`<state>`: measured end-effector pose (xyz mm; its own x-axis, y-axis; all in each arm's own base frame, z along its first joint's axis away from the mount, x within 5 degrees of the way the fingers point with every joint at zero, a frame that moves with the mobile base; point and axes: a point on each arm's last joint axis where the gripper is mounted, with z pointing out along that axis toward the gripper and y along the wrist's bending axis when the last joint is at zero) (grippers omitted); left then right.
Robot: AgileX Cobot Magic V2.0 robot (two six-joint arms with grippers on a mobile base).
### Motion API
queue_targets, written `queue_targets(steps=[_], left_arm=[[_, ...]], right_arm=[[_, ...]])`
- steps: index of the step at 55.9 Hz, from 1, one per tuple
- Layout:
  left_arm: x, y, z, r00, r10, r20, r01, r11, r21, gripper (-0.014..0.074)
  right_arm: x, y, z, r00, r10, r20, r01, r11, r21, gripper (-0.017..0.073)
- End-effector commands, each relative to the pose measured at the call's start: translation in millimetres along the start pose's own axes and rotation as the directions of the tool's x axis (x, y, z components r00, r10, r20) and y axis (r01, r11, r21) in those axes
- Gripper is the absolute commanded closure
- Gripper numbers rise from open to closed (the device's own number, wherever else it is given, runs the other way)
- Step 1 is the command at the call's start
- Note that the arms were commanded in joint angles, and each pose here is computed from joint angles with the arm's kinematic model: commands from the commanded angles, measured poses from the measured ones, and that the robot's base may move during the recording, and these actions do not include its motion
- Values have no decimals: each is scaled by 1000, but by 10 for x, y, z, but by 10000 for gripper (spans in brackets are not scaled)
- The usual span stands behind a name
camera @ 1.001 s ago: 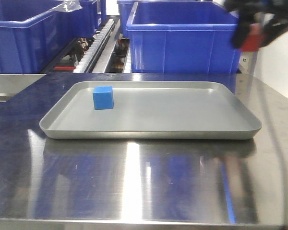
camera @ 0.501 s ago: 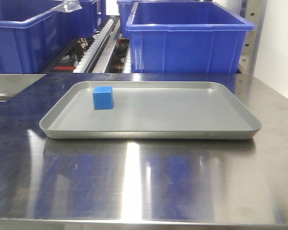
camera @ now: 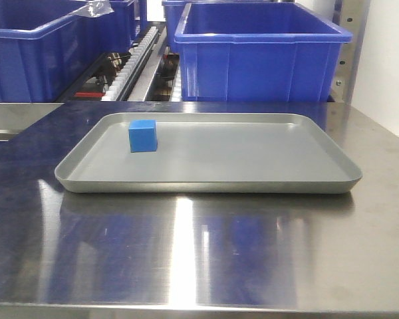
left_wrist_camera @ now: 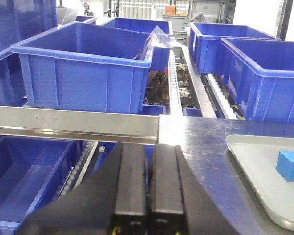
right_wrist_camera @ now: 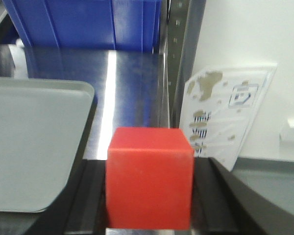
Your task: Sort and place red and blue blocks on shelf
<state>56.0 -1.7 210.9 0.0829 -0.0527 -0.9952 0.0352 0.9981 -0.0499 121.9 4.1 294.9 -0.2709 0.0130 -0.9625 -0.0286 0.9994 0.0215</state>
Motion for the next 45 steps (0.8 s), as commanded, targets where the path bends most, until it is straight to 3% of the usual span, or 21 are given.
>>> queue_targets(steps=[1, 45], left_arm=[[8, 10, -14, 997, -7, 74, 7, 1000, -7, 514], [8, 10, -14, 997, -7, 74, 7, 1000, -7, 514]], right_arm=[[-134, -4, -109, 990, -6, 143, 5, 1000, 5, 155], [-25, -5, -144, 993, -6, 115, 5, 1000, 4, 155]])
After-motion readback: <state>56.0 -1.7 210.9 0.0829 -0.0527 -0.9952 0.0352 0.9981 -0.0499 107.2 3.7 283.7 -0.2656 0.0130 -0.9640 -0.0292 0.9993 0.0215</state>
